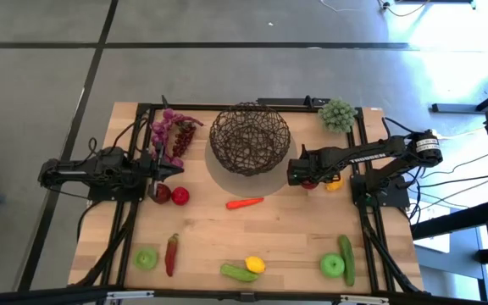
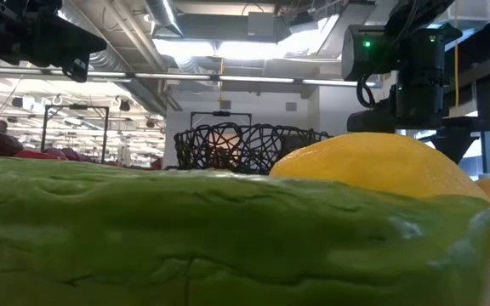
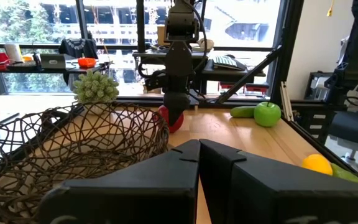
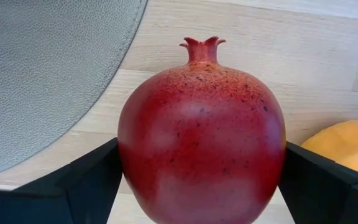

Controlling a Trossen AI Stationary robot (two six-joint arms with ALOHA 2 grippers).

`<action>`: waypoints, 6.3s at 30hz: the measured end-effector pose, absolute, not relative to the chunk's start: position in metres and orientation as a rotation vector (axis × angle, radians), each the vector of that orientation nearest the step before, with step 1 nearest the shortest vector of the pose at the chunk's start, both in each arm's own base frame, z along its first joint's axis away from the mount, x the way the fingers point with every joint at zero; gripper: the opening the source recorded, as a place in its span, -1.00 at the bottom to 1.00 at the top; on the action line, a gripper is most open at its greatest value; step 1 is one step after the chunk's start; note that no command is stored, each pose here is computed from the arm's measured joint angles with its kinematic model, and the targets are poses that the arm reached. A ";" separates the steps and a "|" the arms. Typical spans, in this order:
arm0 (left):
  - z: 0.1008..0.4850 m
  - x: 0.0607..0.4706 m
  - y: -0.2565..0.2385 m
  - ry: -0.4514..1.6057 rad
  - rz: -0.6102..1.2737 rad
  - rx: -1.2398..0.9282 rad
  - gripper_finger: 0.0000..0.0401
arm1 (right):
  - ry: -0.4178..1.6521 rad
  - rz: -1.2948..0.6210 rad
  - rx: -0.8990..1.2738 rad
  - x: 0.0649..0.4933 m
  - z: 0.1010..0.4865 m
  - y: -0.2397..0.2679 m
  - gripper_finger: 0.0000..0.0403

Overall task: Build produce basket
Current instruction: Put the pomegranate into the wire basket

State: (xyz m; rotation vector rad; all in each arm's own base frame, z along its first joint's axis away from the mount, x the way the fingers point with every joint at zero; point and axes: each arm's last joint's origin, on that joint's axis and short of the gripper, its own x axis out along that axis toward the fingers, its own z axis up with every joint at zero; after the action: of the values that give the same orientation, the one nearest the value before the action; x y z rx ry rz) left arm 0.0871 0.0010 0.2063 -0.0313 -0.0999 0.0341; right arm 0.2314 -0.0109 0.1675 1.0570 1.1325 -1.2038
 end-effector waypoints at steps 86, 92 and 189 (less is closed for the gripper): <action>0.340 0.152 0.022 0.673 0.522 -0.192 -1.00 | 0.864 -0.745 0.661 0.379 0.215 -0.168 0.76; 0.340 0.152 0.022 0.669 0.528 -0.207 -1.00 | 0.922 -0.762 0.668 0.386 0.187 -0.172 0.76; 0.340 0.152 0.022 0.669 0.528 -0.206 -1.00 | 0.803 -0.798 0.681 0.408 0.195 -0.163 0.97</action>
State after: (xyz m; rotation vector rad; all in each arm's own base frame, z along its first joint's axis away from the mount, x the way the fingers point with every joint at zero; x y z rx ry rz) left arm 0.1520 0.0217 0.3396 -0.2056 0.6692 0.5277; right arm 0.4077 -0.1626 0.1949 0.6815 0.8027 -0.7975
